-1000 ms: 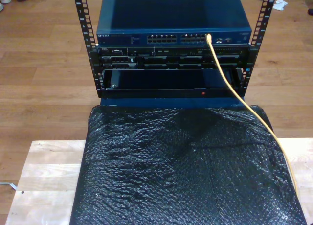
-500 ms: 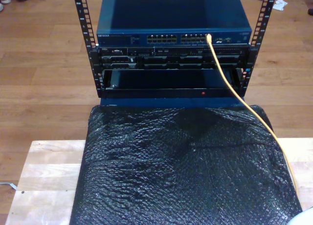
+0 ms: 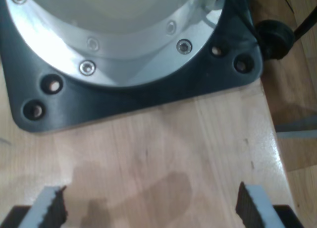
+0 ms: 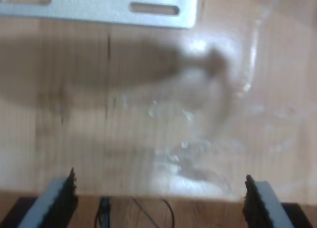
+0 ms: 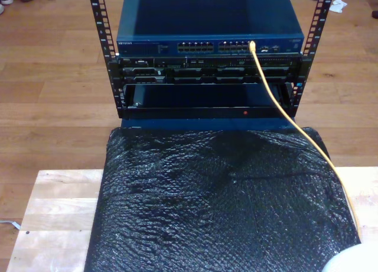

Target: Grab the cable and plug it in

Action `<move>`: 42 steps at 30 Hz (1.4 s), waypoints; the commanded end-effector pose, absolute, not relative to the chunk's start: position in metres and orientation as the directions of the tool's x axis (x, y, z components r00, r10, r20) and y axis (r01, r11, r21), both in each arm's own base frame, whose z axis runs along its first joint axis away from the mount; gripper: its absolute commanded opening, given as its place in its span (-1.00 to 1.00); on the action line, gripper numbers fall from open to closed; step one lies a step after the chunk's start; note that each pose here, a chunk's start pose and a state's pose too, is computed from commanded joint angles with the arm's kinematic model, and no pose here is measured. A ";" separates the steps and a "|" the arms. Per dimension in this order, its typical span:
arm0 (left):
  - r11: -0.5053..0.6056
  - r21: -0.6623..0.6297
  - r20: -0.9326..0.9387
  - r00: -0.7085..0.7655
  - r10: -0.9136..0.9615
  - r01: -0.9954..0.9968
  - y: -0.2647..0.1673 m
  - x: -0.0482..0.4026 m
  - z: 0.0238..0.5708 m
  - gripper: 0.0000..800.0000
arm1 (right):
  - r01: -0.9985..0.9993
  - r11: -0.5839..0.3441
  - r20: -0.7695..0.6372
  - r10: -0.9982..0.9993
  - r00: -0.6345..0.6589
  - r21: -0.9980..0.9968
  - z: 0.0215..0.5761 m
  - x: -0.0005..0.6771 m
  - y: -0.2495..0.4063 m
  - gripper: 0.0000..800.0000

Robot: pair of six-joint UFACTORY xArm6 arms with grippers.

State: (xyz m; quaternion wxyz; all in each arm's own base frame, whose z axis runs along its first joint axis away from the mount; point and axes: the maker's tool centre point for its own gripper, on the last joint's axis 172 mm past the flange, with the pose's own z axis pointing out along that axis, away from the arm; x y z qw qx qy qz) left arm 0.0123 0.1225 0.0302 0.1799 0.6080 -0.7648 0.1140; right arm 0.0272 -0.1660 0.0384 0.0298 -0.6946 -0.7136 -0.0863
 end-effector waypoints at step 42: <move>0.235 0.044 0.415 -0.196 -0.888 -0.971 0.122 0.012 0.030 1.00 | 0.997 -0.031 0.108 0.994 0.023 0.077 0.020 0.018 -0.169 1.00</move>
